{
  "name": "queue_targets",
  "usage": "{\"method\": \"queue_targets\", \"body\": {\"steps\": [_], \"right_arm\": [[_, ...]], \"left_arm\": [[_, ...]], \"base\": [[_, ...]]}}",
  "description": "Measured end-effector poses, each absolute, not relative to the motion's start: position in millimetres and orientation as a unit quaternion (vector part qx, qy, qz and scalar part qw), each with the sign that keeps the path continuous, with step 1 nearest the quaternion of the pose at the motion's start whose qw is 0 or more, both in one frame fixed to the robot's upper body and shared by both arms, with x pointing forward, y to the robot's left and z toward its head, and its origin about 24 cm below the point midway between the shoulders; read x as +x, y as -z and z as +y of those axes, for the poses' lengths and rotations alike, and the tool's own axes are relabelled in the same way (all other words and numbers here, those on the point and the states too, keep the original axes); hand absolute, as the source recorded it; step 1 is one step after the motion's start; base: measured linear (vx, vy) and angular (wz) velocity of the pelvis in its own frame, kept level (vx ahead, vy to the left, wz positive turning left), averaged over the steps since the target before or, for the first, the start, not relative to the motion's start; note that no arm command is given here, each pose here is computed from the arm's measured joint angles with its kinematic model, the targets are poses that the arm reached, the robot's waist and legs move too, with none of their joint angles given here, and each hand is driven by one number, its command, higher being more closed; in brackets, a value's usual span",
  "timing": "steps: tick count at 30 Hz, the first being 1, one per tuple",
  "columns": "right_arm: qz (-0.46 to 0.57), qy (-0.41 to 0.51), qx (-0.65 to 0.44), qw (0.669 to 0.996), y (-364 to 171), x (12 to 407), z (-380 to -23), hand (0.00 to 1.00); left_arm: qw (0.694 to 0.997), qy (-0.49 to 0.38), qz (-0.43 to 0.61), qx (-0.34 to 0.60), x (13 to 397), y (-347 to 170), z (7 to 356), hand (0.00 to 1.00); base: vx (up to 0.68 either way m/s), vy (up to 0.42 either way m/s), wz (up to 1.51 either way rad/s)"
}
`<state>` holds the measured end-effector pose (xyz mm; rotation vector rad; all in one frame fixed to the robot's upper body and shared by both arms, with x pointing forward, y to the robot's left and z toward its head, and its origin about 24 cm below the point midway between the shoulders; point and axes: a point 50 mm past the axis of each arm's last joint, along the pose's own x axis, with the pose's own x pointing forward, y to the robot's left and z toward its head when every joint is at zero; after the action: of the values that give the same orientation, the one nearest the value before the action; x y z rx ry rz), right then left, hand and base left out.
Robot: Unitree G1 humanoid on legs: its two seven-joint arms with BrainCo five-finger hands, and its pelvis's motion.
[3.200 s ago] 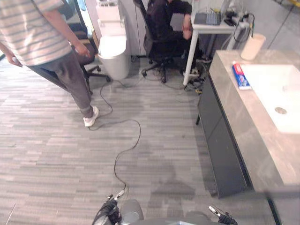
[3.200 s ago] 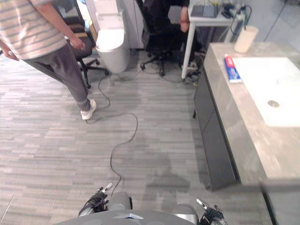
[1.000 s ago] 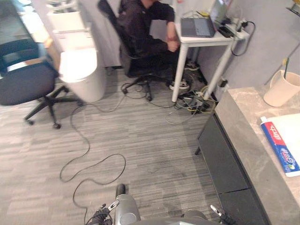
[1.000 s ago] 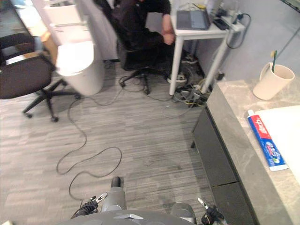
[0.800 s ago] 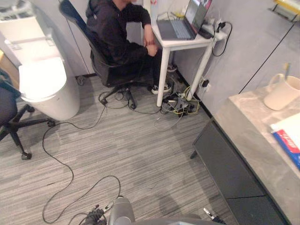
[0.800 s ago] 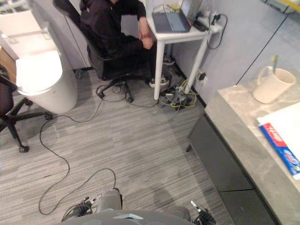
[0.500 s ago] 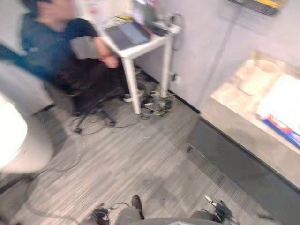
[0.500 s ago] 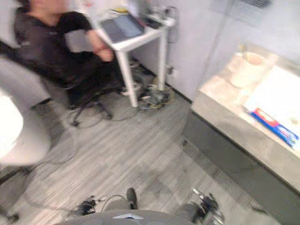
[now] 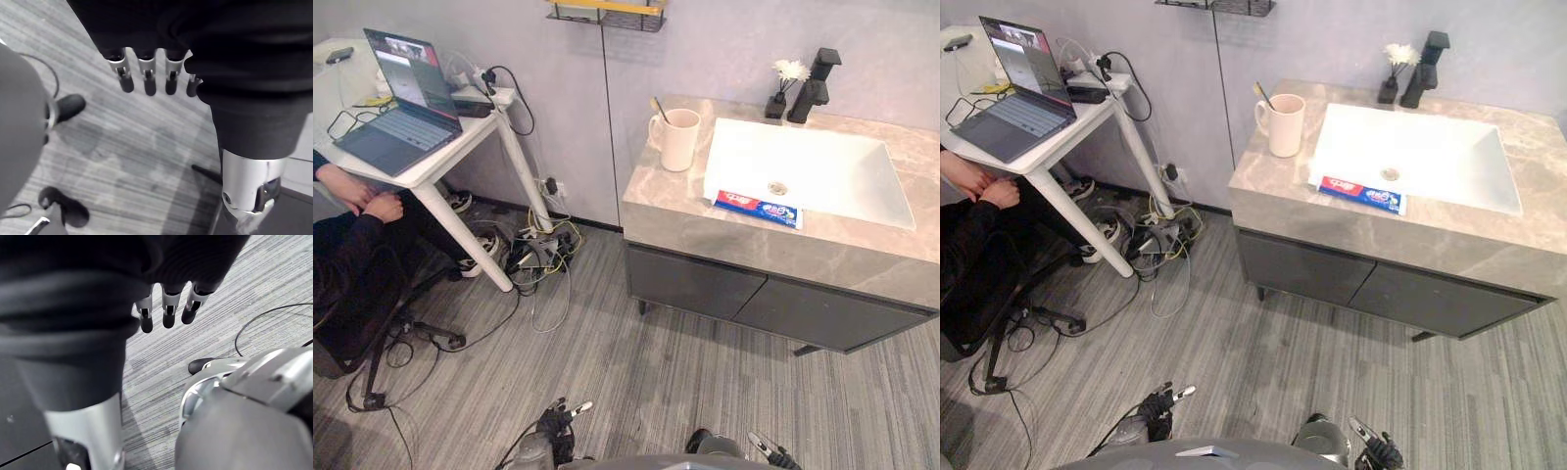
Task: Organize washtable
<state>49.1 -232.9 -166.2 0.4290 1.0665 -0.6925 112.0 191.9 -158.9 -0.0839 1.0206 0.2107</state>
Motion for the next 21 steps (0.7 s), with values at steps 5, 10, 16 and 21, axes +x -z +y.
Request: {"method": "queue_targets", "body": {"steps": [5, 10, 16, 21], "right_arm": [[0.515, 0.297, 0.177, 0.785, 166.8, 50.1, -235.0, 0.0], [0.485, 0.283, 0.163, 0.811, 160.4, 76.1, -242.9, 0.0], [0.497, 0.268, 0.16, 0.81, 164.3, 64.0, -229.7, 0.0], [0.491, 0.253, 0.161, 0.818, 163.4, 73.7, -226.8, 0.0]], "left_arm": [[0.861, -0.143, 0.483, -0.07, 104.4, 158.9, 203.4, 0.0], [0.849, -0.159, 0.497, -0.079, 91.4, 161.9, 208.2, 0.0], [0.819, -0.193, 0.532, -0.093, 57.6, 168.3, 212.5, 0.0], [0.831, -0.165, 0.527, -0.064, 68.5, 166.1, 213.6, 0.0]], "base": [[0.04, -0.102, -0.35], [0.1, 0.078, -0.61], [0.27, 0.176, -0.39], [0.33, 0.16, -0.16]]}}
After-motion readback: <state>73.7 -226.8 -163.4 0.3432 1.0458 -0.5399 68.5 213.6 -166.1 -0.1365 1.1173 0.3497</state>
